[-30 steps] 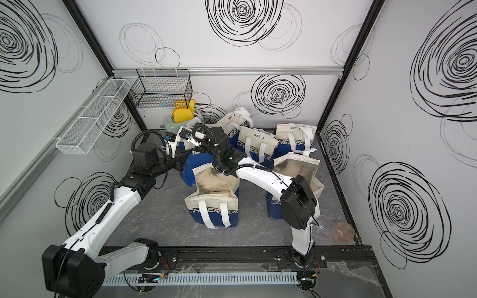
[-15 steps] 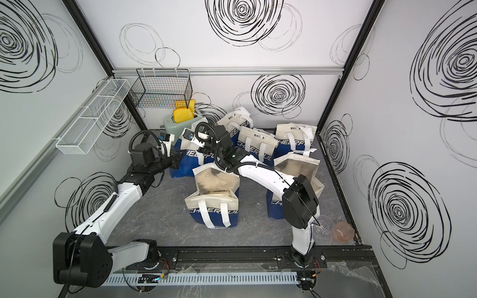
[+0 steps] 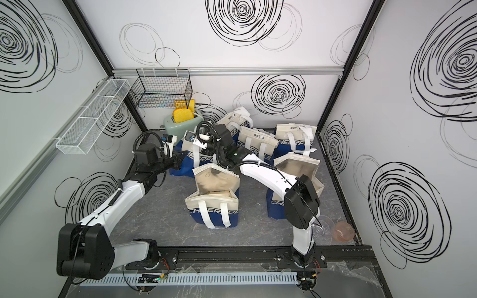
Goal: Open the takeout bag
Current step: Open the takeout bag at the center of the board.
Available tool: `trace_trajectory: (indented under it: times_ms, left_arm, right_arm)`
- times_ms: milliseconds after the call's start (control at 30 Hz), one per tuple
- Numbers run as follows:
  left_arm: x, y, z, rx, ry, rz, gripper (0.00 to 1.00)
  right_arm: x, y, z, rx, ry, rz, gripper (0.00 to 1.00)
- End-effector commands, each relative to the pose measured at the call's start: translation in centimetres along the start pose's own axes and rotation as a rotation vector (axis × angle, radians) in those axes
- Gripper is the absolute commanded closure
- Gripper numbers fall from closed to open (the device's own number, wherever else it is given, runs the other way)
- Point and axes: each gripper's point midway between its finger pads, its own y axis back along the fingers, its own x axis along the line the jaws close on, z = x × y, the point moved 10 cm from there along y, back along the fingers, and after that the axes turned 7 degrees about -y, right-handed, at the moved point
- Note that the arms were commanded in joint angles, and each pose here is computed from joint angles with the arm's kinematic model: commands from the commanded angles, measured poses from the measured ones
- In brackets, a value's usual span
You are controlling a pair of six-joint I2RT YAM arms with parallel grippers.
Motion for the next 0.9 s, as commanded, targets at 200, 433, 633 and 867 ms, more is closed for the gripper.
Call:
trace_trajectory:
  times_ms: [200, 433, 633, 867]
  left_arm:
    - [3.6, 0.5, -6.6, 0.303, 0.044, 0.306, 1.0]
    - [3.6, 0.3, -7.0, 0.309, 0.043, 0.31, 1.0]
    - [2.5, 0.3, -5.0, 0.236, 0.064, 0.242, 1.0]
    - [2.1, 1.2, -4.0, 0.21, 0.07, 0.228, 1.0]
  right_arm:
    - [-8.6, 6.6, 6.7, -0.194, 0.004, -0.279, 1.0]
    - [-9.2, 7.0, 6.9, -0.205, 0.004, -0.254, 1.0]
    - [-7.3, 6.0, 6.1, -0.194, 0.0, -0.152, 1.0]
    - [-6.5, 5.5, 5.8, -0.209, -0.005, -0.094, 1.0]
